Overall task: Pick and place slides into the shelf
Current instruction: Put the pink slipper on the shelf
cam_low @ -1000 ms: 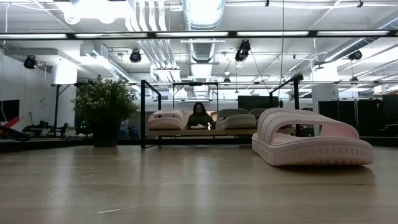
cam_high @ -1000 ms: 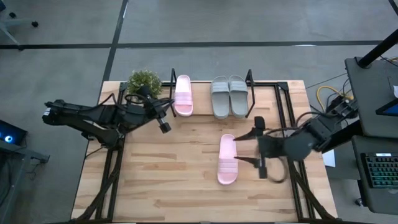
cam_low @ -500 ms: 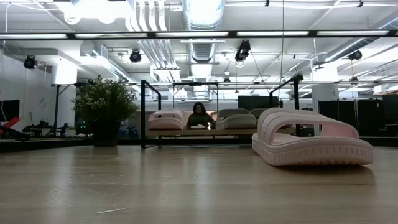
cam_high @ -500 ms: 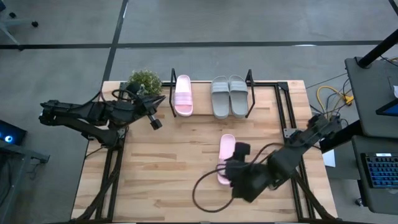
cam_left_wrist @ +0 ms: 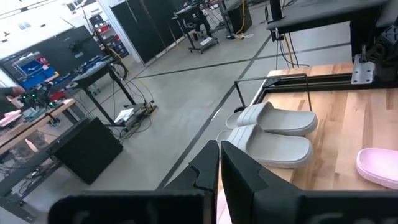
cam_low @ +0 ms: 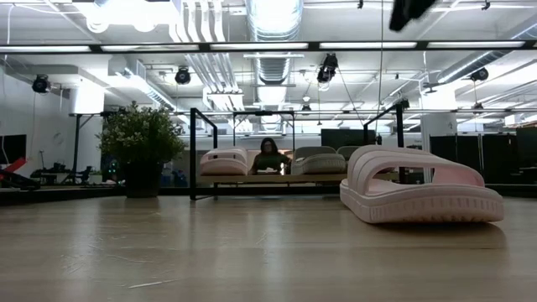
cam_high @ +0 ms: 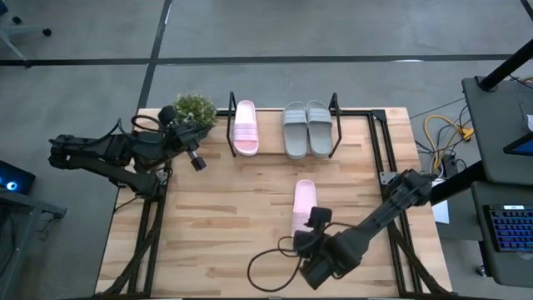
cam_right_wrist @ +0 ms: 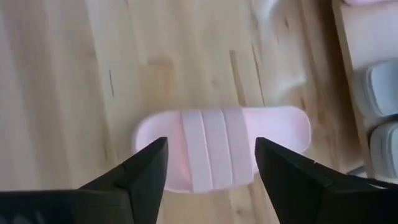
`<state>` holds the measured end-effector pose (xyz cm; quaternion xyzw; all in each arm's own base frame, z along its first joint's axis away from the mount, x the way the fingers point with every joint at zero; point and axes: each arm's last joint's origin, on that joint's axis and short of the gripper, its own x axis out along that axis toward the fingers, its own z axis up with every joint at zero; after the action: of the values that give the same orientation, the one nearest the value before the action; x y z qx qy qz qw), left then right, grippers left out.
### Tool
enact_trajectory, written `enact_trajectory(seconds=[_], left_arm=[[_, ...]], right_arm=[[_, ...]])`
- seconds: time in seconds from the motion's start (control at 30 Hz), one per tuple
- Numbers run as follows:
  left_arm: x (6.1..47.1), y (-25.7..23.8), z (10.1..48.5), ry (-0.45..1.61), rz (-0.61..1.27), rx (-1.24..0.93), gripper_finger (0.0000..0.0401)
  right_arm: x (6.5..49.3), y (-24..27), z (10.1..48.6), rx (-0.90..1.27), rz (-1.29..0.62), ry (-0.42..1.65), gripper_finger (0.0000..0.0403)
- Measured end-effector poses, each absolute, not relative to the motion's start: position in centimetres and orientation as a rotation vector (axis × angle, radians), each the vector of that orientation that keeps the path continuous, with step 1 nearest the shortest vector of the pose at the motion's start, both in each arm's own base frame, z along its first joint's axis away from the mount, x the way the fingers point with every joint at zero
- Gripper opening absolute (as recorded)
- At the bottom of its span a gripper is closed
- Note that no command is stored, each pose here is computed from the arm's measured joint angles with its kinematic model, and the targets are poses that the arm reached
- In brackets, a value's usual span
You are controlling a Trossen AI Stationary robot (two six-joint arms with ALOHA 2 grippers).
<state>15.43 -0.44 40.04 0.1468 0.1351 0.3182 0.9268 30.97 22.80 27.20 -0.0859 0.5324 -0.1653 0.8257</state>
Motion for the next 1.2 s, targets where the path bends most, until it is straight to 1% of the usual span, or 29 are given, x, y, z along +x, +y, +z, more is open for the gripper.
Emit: enact_trajectory(seconds=[0.23,0.33,0.43,0.53,0.8,0.93,1.2], left_arm=[[15.1,-0.4,40.1,0.268,0.653,0.297,0.0002],[15.1,-0.4,40.1,0.272,0.652,0.304,0.0002],[15.3,-0.4,40.0,0.277,0.651,0.308,0.0002],[15.4,-0.4,40.0,0.280,0.651,0.310,0.0002],[15.7,-0.5,39.7,0.291,0.649,0.316,0.0002],[15.8,-0.5,39.6,0.295,0.649,0.318,0.0002],[15.8,-0.5,39.6,0.296,0.649,0.318,0.0002]], right_arm=[[31.6,24.5,22.3,-0.296,-0.389,1.207,0.0226],[31.9,24.9,20.9,-0.339,-0.450,1.163,0.0226],[32.0,25.1,20.0,-0.389,-0.496,1.115,0.0226],[32.1,25.2,19.1,-0.405,-0.513,1.113,0.0226],[31.2,24.6,17.0,-0.390,-0.584,1.130,0.0226],[30.6,24.2,15.8,-0.399,-0.592,1.177,0.0226],[30.1,23.4,14.3,-0.380,-0.657,1.164,0.0226]])
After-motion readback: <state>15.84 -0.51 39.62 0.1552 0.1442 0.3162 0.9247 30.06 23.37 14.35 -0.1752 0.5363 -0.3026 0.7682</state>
